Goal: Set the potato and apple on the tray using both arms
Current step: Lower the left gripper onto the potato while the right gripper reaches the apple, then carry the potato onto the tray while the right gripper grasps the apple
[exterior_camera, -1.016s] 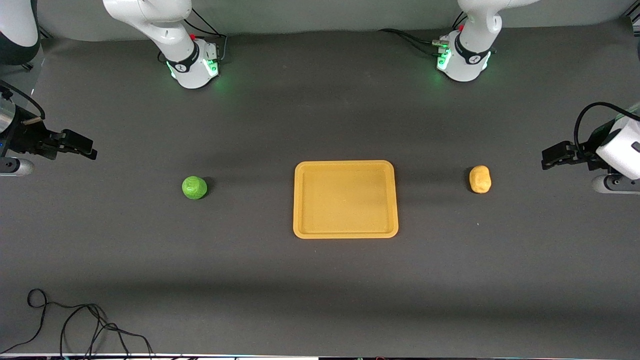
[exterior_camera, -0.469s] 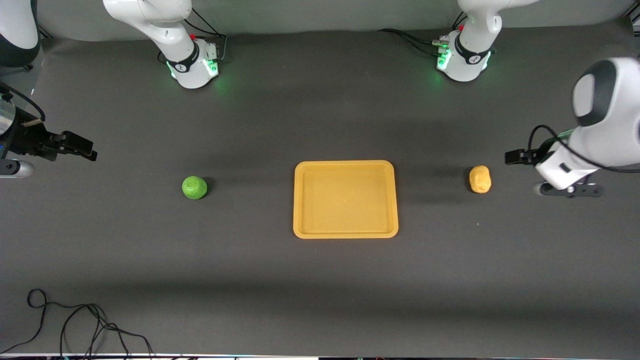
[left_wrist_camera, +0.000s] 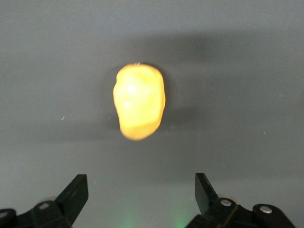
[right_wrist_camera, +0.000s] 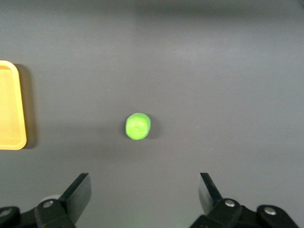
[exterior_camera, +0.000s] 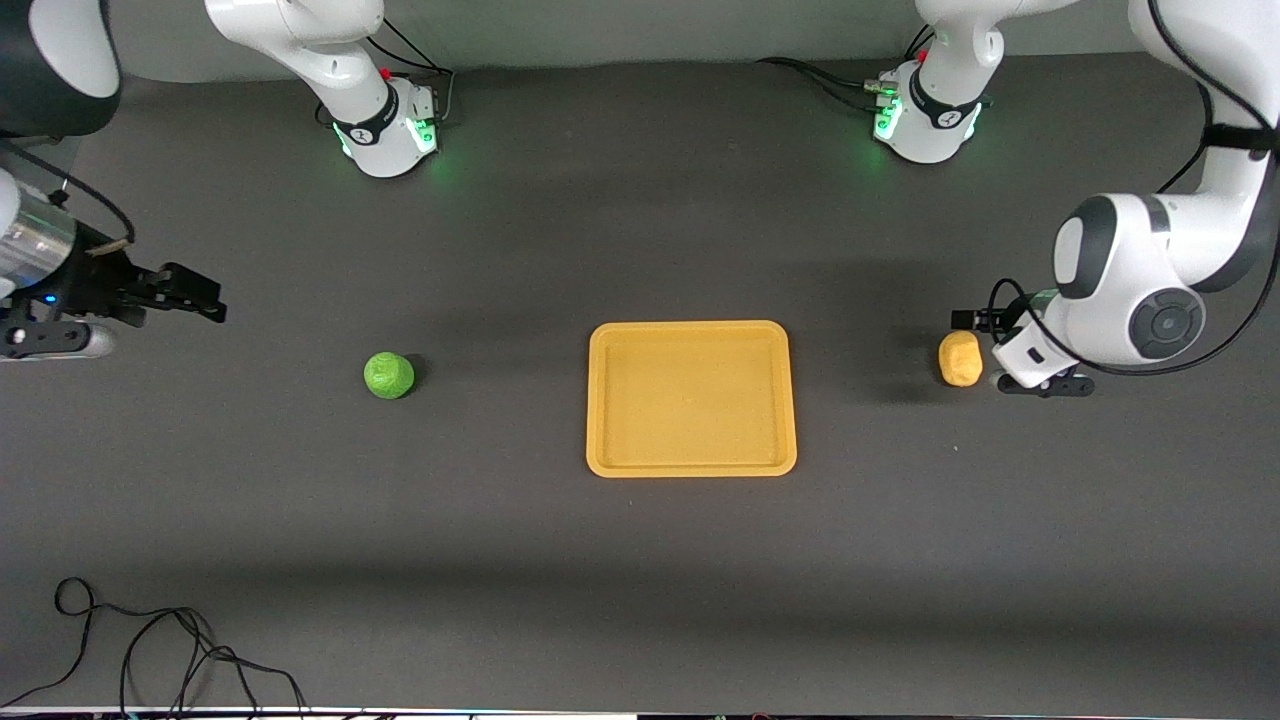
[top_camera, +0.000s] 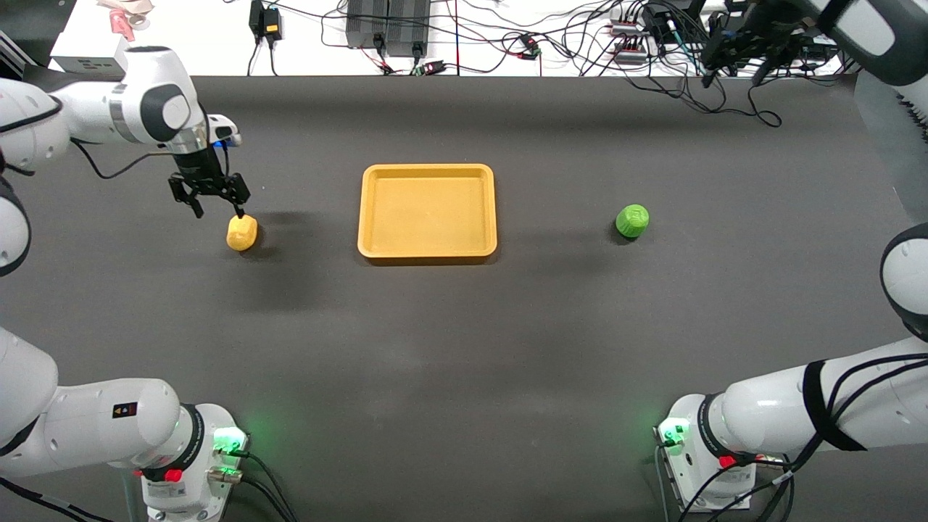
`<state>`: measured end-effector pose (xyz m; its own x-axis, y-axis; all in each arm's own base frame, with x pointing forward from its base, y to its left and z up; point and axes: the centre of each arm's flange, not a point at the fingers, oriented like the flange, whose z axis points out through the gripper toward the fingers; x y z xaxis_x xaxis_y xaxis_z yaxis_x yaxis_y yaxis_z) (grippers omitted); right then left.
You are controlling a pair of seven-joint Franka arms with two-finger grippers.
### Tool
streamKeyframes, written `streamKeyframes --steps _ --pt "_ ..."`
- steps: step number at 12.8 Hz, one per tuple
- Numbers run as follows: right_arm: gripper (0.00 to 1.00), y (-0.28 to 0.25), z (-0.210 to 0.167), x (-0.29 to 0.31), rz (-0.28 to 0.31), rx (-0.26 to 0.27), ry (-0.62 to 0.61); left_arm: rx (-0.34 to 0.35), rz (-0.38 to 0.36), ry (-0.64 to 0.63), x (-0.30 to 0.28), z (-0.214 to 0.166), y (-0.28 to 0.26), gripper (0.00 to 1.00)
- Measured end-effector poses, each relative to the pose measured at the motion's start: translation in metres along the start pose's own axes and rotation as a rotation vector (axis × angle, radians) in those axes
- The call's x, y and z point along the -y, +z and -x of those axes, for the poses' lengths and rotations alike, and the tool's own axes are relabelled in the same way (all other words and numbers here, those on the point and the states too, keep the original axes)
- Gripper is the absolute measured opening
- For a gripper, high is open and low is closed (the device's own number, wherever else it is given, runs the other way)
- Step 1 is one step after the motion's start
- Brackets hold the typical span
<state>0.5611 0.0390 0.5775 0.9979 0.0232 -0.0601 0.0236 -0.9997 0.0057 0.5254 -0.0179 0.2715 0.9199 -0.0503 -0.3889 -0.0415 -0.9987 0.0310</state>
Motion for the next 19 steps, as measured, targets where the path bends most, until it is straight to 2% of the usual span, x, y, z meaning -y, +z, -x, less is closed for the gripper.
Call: streamKeyframes --steps 2,6,8,11,14,15,16,19 --pt "1.0 0.009 0.008 0.027 0.002 -0.009 -0.014 -0.033 0.005 0.002 -0.001 -0.008 0.012 1.0" --pt "1.0 0.027 0.041 0.022 0.0 -0.033 -0.007 -0.13 0.006 0.02 -0.002 -0.019 0.04 1.0" --pt "1.0 0.044 0.041 0.022 -0.004 -0.056 -0.006 -0.125 0.004 0.027 -0.003 -0.023 0.052 1.0" --pt "1.0 0.112 0.034 0.027 -0.012 -0.109 -0.014 -0.105 0.002 0.028 -0.001 -0.022 0.056 0.97" --pt "1.0 0.183 0.029 0.031 -0.013 -0.12 -0.019 -0.11 0.003 0.028 -0.001 -0.023 0.058 0.96" --pt "1.0 0.201 0.025 0.031 -0.015 -0.123 -0.017 -0.121 0.001 0.032 -0.001 -0.024 0.06 0.93" --pt "1.0 0.22 0.019 0.032 -0.025 -0.123 -0.007 -0.141 -0.007 0.043 -0.002 -0.026 0.062 0.81" --pt "1.0 0.279 0.013 0.032 -0.044 -0.124 0.018 -0.165 -0.014 0.059 -0.004 -0.029 0.075 0.77"
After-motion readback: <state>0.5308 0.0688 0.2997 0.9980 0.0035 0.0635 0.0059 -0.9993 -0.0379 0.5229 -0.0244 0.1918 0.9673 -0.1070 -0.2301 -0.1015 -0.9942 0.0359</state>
